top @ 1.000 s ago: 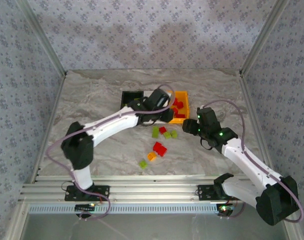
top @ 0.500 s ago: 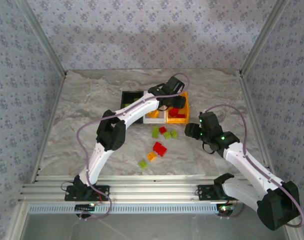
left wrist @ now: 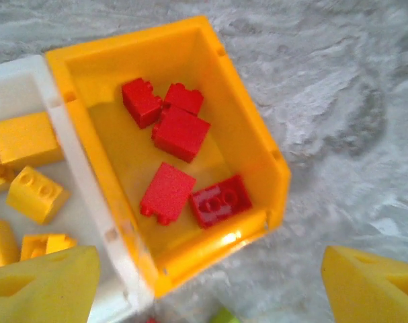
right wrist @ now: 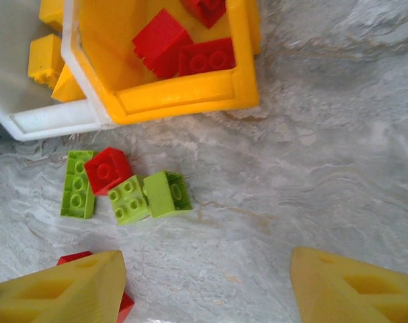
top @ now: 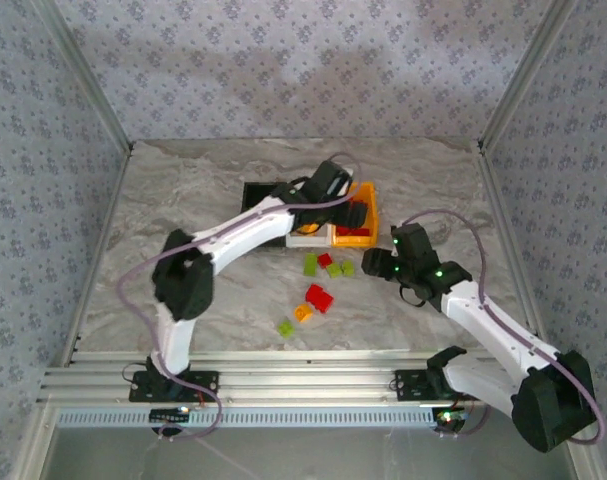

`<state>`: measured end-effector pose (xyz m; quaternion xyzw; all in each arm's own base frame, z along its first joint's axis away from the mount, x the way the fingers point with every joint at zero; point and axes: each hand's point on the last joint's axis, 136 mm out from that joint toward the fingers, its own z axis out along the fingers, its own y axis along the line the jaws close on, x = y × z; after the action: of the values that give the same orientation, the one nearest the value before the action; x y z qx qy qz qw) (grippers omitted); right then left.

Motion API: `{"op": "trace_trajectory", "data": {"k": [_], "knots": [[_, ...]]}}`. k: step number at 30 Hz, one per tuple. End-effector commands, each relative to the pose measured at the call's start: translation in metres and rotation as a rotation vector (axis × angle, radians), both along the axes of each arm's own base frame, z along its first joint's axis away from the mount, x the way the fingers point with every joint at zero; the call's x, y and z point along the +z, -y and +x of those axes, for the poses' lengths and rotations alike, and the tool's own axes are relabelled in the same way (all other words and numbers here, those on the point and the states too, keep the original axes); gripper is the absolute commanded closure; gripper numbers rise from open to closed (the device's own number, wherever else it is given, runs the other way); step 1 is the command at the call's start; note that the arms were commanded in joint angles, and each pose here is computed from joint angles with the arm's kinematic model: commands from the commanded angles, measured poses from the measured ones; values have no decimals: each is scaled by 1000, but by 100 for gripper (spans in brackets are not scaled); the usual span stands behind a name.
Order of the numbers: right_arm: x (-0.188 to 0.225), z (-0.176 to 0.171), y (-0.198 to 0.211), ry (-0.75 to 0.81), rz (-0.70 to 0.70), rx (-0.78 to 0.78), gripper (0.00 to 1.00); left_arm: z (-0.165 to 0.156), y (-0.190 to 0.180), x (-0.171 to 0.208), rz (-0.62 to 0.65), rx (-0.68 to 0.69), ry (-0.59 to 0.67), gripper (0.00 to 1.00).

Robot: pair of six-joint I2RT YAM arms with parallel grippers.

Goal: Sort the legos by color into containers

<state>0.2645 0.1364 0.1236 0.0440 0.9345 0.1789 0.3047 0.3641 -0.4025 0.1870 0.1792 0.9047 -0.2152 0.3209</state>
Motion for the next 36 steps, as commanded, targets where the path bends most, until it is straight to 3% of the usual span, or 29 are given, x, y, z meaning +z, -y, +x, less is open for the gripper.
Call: {"op": "trace_trajectory", "data": {"k": [1,6,13,18,24,36], "knots": [[-11,-8,-24,-32,2,94,33,-22,-22,55,-155,37,94,12],[-23,-23,-63,-61,-37,235,32,-69,-102,28,-94,163,80,3],[-28,-61,-134,-68,-100,523,33,-126,-219,-9,6,386,54,0],[-32,-102,-183,-89,-194,737,33,-147,-273,1,9,504,98,1],[-53,-127,-215,-129,-300,848,33,-156,-309,24,-11,584,171,0],[-93,-123,-219,-152,-511,838,35,-161,-318,30,-18,597,180,1]]}}
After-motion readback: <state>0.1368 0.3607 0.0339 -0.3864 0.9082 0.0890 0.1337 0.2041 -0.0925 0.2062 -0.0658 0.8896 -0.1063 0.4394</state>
